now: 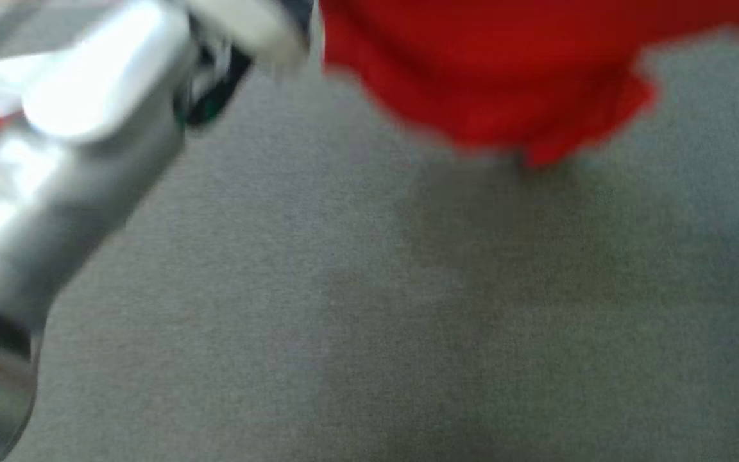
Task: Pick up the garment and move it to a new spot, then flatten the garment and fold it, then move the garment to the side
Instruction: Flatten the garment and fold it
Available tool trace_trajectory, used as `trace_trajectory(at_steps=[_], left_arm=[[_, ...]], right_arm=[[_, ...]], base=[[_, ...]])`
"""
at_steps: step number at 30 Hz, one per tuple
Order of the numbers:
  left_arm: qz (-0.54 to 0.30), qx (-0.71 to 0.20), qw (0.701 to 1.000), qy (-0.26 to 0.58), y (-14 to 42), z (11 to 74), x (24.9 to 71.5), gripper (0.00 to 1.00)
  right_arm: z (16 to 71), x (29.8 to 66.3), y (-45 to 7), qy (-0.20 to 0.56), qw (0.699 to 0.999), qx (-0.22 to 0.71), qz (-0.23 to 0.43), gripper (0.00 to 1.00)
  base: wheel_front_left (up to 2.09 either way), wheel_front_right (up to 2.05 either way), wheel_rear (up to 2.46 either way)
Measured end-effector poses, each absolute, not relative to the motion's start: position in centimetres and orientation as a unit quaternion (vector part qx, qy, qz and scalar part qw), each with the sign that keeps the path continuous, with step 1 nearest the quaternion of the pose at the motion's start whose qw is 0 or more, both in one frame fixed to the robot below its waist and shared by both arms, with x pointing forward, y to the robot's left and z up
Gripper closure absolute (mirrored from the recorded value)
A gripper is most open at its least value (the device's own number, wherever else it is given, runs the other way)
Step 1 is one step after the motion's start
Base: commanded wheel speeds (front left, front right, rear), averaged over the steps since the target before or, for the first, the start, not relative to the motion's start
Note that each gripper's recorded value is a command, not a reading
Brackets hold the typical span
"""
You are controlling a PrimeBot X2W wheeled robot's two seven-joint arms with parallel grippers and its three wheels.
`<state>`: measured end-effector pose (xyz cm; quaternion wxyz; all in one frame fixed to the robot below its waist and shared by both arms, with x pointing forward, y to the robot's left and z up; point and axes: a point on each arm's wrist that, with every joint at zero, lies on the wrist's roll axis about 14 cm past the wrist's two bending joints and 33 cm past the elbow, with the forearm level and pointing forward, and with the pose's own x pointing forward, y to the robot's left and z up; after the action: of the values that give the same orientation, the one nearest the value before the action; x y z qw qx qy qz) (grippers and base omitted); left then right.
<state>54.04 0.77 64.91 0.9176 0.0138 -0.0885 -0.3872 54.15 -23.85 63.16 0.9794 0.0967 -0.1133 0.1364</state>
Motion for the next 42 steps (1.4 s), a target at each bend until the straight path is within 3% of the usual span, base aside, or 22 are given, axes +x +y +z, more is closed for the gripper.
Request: trace_trajectory(at_steps=[6,12,17,22,32,36,42], left_arm=[[-0.375,-0.024,0.909,-0.180,-1.5,69.9,57.0,1.00],[-0.399,-0.057,0.912,-0.076,-3.0,59.1,54.5,1.00],[-0.407,-0.052,0.912,-0.002,-2.7,52.2,49.8,1.00],[-0.435,-0.052,0.893,0.100,-2.9,44.9,41.8,1.00],[-0.417,-0.106,0.889,0.157,-2.8,42.8,31.8,1.00],[-0.402,-0.134,0.892,0.155,-2.5,43.7,30.9,1.00],[-0.393,-0.160,0.896,0.130,-2.7,46.0,33.5,1.00]], right_arm=[[67.2,56.6,-26.3,-0.184,0.974,0.077,0.108,1.00],[62.4,55.6,-27.8,-0.137,0.982,0.106,0.079,1.00],[54.9,51.1,-27.9,-0.052,0.987,0.142,0.058,1.00],[50.3,45.2,-27.8,0.016,0.986,0.158,0.045,1.00],[48.3,35.2,-29.1,0.076,0.982,0.173,0.016,1.00],[49.1,35.1,-29.3,0.080,0.983,0.165,0.021,1.00],[50.0,39.2,-28.6,0.073,0.984,0.156,0.039,1.00]], base=[[0.00,0.00,0.00],[0.00,0.00,0.00],[0.00,0.00,0.00],[0.00,0.00,0.00],[0.00,0.00,0.00],[0.00,0.00,0.00],[0.00,0.00,0.00]])
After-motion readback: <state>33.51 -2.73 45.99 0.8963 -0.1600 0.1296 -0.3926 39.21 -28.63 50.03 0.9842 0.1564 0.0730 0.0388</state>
